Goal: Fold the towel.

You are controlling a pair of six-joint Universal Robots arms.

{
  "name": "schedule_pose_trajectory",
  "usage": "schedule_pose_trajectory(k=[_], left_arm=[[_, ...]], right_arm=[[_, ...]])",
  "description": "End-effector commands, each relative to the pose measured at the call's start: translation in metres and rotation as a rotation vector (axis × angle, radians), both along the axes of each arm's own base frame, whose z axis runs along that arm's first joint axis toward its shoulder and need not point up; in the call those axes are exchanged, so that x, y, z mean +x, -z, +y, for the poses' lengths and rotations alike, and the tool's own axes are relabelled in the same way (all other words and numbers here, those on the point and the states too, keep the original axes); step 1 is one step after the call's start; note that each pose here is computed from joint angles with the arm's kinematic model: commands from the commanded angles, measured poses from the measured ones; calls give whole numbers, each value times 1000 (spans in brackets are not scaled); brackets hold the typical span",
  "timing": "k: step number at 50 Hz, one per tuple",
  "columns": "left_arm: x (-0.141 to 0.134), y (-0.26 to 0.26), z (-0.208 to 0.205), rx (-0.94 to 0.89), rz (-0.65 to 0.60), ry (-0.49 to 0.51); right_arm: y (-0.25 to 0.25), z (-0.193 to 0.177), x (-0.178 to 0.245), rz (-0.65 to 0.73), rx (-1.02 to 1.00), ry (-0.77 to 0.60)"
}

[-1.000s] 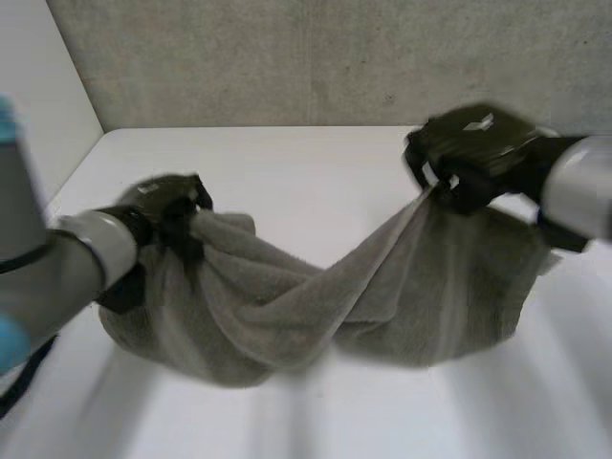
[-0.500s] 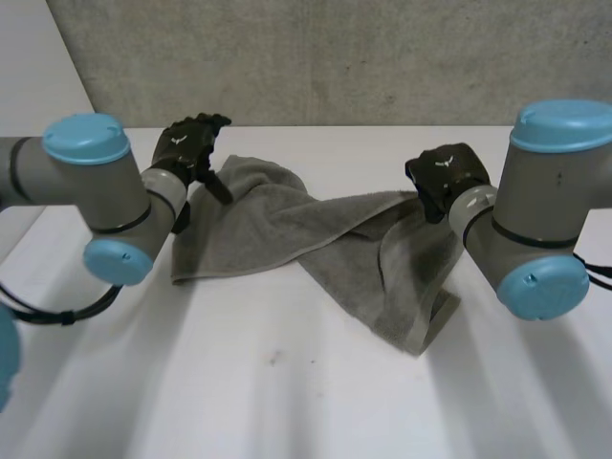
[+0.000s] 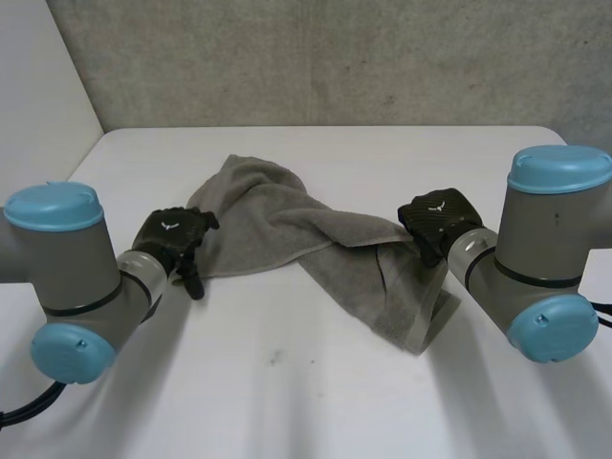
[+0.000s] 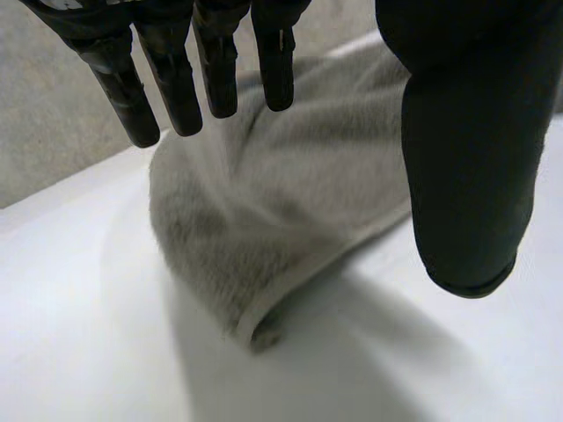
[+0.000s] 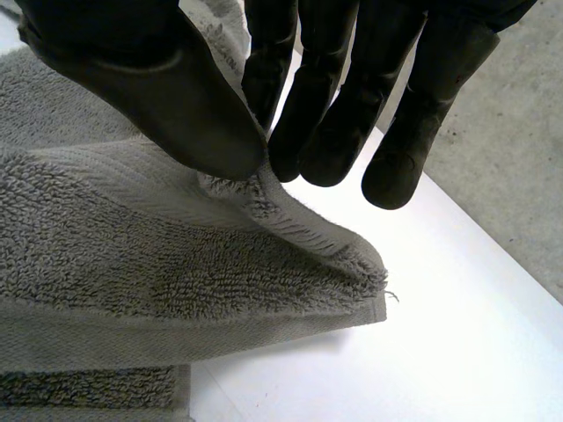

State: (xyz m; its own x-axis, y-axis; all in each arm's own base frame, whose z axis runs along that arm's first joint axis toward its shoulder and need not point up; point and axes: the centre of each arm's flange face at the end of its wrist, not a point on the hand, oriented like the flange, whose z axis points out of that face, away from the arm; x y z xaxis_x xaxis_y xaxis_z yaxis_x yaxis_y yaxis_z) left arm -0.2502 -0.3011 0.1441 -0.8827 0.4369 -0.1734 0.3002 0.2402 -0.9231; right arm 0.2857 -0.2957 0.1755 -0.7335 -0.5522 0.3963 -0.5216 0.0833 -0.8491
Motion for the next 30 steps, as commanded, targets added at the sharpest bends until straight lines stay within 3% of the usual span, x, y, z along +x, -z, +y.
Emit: schedule_pose_trajectory(k=[1, 17, 30], left_arm=[[6, 15, -17, -33, -21, -18], [-2, 38, -48, -118, 4, -18], [-2, 45, -58, -152, -87, 1]], right_arm=[[3, 0, 0, 3, 4, 2], [5, -1, -1, 11, 7, 2], [3, -3, -3, 19, -6, 7]])
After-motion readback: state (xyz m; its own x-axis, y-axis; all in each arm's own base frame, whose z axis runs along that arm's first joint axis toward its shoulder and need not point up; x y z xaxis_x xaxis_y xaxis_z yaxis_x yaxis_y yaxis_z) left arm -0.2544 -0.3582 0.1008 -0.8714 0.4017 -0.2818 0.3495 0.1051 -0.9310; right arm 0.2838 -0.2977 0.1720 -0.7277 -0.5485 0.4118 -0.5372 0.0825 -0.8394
